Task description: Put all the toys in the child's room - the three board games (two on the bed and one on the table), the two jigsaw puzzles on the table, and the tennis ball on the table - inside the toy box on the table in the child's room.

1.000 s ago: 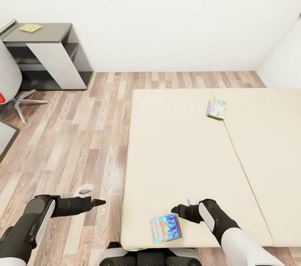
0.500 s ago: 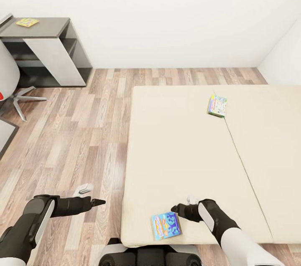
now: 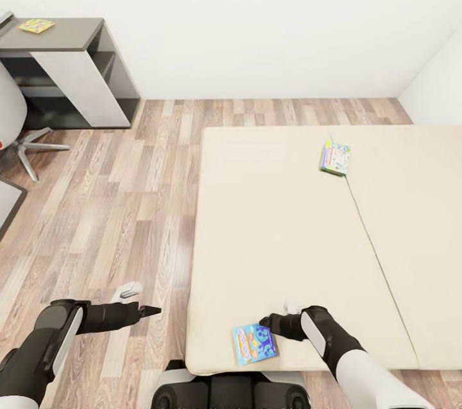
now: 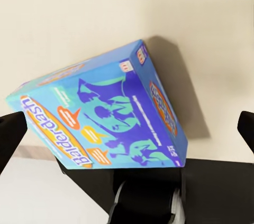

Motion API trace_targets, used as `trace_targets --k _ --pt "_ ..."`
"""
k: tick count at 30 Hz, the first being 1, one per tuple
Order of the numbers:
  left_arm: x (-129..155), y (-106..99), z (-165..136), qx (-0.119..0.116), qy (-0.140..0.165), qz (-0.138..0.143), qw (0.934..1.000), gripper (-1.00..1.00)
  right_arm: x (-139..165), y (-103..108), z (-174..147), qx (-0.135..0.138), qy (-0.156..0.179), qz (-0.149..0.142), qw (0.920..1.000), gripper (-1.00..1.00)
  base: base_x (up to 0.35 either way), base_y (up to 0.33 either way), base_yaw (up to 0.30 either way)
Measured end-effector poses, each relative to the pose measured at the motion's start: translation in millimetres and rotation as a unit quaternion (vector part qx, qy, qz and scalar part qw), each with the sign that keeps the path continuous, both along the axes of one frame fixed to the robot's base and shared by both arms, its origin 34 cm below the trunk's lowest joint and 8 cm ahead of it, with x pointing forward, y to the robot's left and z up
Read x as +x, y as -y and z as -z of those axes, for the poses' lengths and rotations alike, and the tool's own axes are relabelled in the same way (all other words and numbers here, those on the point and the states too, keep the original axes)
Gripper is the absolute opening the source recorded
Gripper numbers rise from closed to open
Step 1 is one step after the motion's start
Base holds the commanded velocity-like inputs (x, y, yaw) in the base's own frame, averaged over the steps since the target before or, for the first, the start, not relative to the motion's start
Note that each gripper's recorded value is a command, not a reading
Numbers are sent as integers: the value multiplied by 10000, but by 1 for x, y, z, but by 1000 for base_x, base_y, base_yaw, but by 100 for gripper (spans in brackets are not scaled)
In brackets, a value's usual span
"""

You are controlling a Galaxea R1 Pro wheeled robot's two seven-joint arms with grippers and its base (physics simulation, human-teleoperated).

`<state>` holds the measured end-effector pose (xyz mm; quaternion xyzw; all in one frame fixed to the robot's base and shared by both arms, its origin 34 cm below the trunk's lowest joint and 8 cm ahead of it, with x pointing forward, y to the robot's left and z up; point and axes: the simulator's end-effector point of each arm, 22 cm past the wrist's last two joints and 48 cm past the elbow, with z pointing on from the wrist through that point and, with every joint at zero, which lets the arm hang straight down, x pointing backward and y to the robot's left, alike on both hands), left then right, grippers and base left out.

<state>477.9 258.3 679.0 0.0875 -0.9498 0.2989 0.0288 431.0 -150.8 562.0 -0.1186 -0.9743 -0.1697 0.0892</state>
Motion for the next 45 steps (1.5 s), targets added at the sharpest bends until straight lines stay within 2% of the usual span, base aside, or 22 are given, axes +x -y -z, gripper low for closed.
trace_targets --k 30,45 --pt "-16 0 18 -3 -246 -2 9997 100 -21 -2 15 13 -231 -3 9997 100 0 0 0" --pt "-25 -1 26 9 -369 1 9993 100 -23 -3 23 0 -191 28 9998 100 0 0 0"
